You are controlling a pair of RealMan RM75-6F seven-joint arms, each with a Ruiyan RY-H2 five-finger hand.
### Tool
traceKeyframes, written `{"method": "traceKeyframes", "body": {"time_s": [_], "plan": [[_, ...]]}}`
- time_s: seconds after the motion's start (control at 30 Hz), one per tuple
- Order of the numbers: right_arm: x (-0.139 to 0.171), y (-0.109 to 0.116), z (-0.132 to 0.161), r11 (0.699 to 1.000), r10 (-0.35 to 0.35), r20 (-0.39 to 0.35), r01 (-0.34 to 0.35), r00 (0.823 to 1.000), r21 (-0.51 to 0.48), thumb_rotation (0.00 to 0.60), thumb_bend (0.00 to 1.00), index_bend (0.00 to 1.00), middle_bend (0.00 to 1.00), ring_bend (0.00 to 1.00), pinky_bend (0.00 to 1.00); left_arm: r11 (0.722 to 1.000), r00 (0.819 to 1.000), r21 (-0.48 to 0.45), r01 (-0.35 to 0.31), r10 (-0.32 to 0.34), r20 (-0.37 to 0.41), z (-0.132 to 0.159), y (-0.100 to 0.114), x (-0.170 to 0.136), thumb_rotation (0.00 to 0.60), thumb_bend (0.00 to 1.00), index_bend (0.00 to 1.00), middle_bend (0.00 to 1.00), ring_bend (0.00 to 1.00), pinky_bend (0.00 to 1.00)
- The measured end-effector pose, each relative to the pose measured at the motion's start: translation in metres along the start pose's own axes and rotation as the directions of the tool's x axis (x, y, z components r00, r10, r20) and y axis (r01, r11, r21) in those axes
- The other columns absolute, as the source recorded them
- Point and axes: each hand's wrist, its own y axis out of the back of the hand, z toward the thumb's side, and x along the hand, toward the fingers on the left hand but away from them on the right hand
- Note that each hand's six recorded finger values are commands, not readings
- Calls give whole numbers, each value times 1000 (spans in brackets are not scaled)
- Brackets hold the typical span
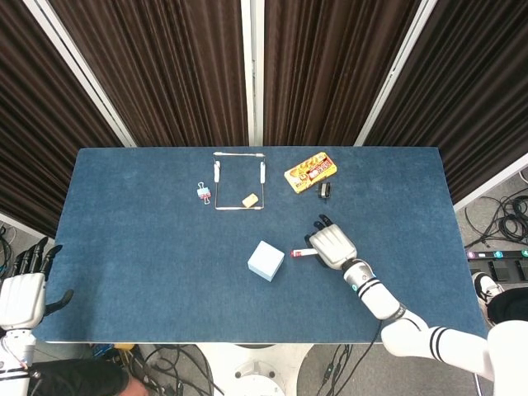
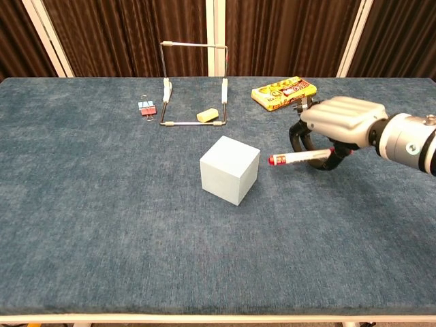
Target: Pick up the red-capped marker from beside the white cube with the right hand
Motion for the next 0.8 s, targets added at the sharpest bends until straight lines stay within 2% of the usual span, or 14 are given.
{"method": "traceKeyframes", "body": {"time_s": [0.17,0.3,0.57,0.8], "plan": [[-15,4,8,1000,8,-21,-7,1000,11,600,498,596,616,191,108,1000,1000,-3,2,-2,-11,-3,1,-3,600,262,186,121,87,110],[-26,3,28,1000,22,-69,-21,997,16,600,498,600,620,191,108,1000,1000,-5,7,-7,-16,-4,0,-5,600,261,186,120,87,109],[-19,1,58,999,40,-153,-42,987,-11,600,498,605,623,191,80,1000,1000,-10,7,-7,-24,-8,-1,-6,600,262,186,120,87,110],[-19,6,98,997,37,-232,-51,972,-53,600,497,605,623,191,51,1000,1000,-13,2,-2,-16,-6,-1,-6,600,262,186,120,86,110]]}}
